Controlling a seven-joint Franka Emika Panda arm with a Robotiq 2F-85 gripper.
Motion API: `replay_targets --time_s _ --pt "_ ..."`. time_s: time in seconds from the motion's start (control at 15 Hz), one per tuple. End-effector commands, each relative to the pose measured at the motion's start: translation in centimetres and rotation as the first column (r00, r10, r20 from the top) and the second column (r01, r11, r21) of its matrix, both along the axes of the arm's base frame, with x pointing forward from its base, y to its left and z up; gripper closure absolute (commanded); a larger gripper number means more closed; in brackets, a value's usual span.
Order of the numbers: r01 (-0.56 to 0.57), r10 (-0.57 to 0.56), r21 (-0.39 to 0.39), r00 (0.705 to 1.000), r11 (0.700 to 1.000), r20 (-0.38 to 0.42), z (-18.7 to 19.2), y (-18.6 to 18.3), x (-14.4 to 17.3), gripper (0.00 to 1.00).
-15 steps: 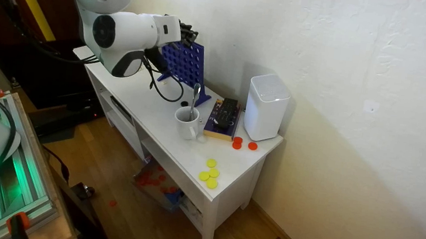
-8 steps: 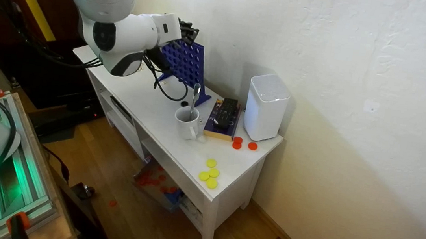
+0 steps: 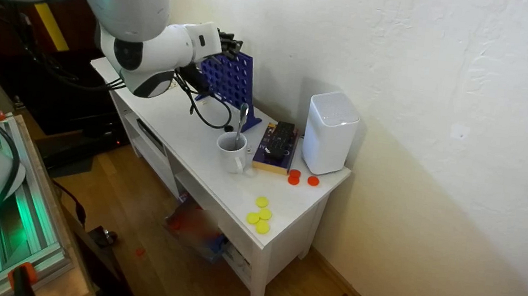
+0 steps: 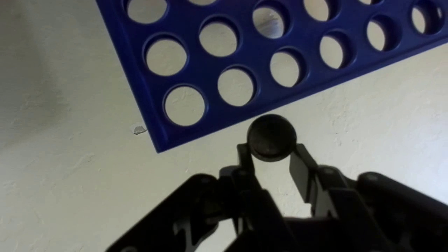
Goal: Put one dark blue circle inside the blue object
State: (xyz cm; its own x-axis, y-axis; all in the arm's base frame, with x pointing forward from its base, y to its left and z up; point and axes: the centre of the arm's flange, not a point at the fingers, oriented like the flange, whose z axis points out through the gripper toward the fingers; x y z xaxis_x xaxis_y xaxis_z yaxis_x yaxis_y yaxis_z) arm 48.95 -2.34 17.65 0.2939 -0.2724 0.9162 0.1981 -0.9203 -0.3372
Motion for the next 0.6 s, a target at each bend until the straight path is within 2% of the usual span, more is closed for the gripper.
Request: replay_targets --time_s 0.0,0.53 --pt "-0.005 0.005 0.003 0.999 1.0 0.054 -0.72 0.6 -1.24 0.92" --pt "0.027 -0.028 0.013 0.995 1.0 0.095 -0.57 0.34 -1.26 0.92"
